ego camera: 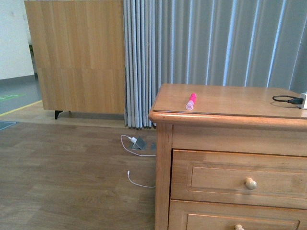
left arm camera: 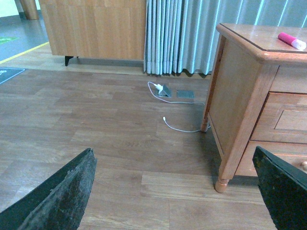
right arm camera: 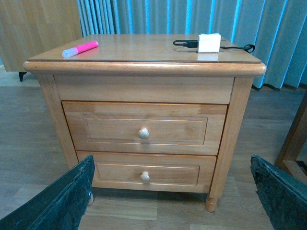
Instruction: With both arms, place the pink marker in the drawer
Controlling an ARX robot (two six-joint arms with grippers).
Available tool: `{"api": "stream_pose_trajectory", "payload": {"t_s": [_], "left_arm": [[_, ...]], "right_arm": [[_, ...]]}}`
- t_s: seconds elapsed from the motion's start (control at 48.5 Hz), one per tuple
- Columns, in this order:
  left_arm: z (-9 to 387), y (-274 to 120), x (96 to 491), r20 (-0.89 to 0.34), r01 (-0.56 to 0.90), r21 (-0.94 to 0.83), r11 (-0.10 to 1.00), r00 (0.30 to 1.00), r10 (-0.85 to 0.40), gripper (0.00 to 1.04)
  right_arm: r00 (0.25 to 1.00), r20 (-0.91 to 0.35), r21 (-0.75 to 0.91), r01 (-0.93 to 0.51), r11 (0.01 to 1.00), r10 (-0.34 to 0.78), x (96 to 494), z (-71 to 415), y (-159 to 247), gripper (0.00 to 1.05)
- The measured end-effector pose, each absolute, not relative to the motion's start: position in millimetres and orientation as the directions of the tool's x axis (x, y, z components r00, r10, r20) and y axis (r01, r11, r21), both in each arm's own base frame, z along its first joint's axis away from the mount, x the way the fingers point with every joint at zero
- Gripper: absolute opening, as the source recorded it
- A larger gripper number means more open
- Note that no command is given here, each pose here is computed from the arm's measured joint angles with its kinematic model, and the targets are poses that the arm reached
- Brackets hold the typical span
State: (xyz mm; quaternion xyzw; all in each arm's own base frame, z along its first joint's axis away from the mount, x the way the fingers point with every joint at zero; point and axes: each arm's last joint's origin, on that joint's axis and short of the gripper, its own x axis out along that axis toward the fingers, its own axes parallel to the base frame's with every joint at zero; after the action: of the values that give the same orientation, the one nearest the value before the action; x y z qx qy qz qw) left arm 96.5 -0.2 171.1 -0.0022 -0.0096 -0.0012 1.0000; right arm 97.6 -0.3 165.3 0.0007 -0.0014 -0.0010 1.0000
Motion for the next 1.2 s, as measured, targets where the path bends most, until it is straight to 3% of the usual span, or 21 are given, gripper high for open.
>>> {"api": "stream_pose_trajectory", "payload": {"t_s": [1.196], "left_arm": [[171.1,-0.2,96.5,0.019,0.002,-0.004,1.0,1.0,-0.002,0.99]], "right_arm": [[1.0,0.003,0.001,0.002,1.0,-0.002,97.6,165.3,-0.2,0.96]]}}
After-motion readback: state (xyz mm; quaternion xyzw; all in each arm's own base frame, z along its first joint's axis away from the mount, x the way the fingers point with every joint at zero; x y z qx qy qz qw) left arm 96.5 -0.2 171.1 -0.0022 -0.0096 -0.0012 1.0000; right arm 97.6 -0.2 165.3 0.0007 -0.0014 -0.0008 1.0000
